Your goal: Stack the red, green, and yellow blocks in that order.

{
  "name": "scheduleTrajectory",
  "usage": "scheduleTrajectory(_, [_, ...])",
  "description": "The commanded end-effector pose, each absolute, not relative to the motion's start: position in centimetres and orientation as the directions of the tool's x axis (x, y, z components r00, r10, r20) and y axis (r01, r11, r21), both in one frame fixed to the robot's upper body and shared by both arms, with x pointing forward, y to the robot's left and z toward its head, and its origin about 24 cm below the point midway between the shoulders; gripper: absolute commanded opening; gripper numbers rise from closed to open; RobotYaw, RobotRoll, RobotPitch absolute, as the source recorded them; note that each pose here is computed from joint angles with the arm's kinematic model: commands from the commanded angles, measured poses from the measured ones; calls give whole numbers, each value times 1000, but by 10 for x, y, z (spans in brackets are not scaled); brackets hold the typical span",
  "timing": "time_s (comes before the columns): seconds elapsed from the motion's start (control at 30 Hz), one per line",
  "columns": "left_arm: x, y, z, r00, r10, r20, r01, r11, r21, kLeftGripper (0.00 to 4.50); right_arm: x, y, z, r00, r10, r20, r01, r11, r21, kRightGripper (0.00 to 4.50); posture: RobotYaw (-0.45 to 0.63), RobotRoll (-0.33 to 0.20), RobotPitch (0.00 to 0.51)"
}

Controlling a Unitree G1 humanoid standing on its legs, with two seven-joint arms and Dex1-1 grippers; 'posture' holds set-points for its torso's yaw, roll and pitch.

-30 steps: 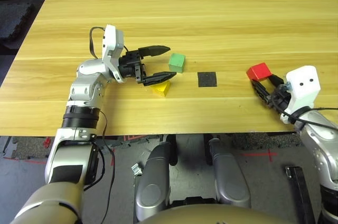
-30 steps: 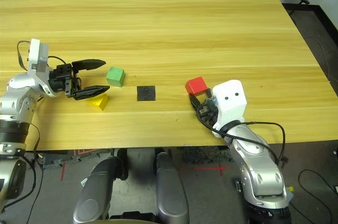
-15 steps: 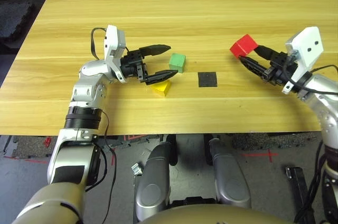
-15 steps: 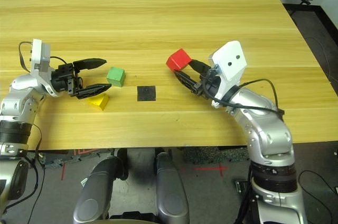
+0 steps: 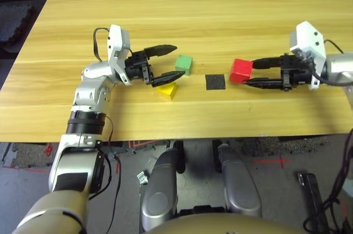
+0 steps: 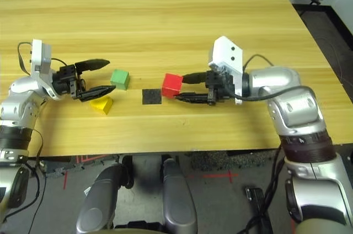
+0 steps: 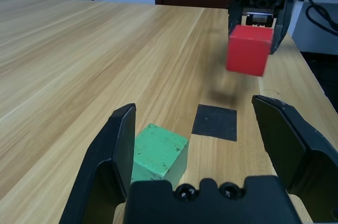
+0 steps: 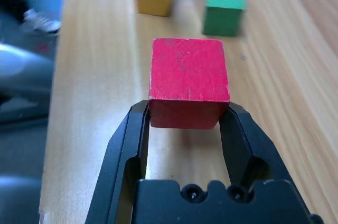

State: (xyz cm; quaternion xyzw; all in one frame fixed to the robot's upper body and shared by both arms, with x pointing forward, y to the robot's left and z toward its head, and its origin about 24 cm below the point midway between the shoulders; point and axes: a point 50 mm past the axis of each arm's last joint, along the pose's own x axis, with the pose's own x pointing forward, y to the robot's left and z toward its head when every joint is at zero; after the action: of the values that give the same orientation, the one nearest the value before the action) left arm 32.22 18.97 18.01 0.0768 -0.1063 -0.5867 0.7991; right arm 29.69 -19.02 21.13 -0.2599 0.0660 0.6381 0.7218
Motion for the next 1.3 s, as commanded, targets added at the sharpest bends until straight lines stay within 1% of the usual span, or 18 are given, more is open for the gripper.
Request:
scheduleTrajectory(0.03, [319, 190, 178, 295, -953, 71, 918, 303, 255, 4500, 304, -184, 205, 122, 868, -481, -946, -44, -320, 2049, 250, 30, 273])
scheduleTrajectory(0.1, [318, 190, 179, 298, -951, 76, 916, 308, 257, 4500, 310, -180, 204, 125, 864, -489, -940, -55, -337, 2049, 258, 32, 272])
scheduleTrajectory(0.3, [313, 191, 178, 312, -947, 79, 912, 321, 255, 4500, 329, -174, 196, 191, 856, -480, -924, -8, -382, 2049, 272, 36, 272])
scheduleTrajectory(0.5, [312, 193, 179, 323, -943, 79, 908, 333, 255, 4500, 337, -170, 187, 235, 857, -458, -913, 34, -407, 2049, 289, 42, 274])
scheduleTrajectory(0.83, [313, 192, 179, 328, -941, 81, 907, 338, 251, 4500, 336, -164, 182, 230, 872, -432, -920, 50, -388, 2049, 287, 43, 279])
scheduleTrajectory(1.3, [316, 192, 180, 327, -942, 76, 909, 335, 248, 4500, 326, -165, 166, 208, 868, -450, -934, 40, -354, 2049, 276, 47, 287])
